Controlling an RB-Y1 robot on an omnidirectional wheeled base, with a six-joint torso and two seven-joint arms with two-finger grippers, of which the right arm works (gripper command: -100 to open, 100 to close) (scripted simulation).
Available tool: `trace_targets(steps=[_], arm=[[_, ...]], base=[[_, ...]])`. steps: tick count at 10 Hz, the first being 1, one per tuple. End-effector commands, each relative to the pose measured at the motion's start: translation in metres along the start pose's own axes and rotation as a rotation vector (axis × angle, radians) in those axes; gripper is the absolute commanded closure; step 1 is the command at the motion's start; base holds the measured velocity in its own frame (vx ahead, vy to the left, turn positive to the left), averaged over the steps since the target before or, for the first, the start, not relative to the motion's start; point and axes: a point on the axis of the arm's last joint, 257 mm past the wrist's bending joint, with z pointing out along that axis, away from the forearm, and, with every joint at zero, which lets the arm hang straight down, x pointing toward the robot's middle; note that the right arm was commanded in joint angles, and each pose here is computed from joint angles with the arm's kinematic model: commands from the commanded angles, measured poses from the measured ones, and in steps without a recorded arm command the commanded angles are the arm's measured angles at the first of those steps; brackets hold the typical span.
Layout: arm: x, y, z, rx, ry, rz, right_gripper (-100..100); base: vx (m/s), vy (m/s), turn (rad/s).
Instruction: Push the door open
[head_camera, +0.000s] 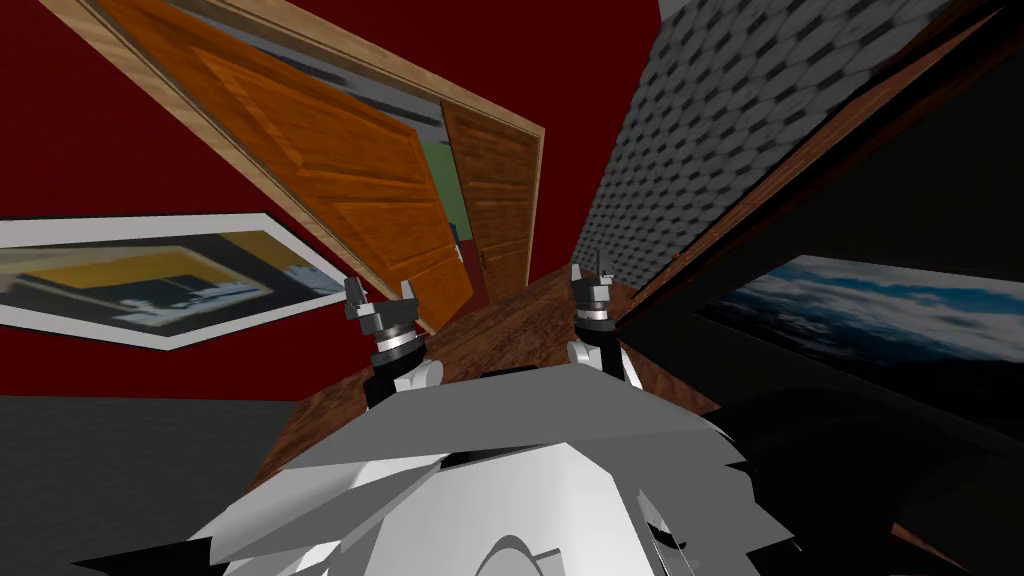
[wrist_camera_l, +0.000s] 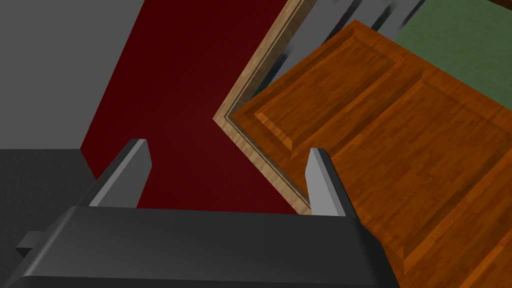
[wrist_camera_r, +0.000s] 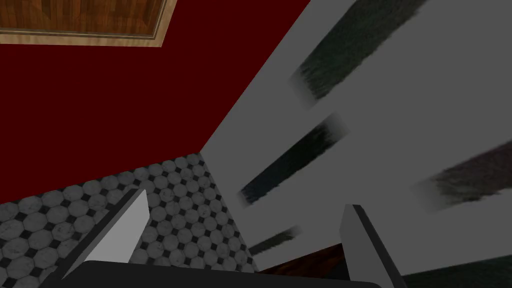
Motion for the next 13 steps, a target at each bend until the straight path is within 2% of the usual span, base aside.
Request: trace_targets(steps=[1, 8, 13], arm=[[-0.001, -0.009, -0.0028, 0.011, 0.003, 0.034, -100], [-0.010, -0.051, -0.0166, 0.063, -0.014, 0.184, -100], [-0.025, -0.087, -0.0314, 0.106, -0.057, 0.316, -100]], base=[[0.058, -0.010, 0.215], [0.130, -0.030, 0.228], [0.126, -0.046, 0.253]])
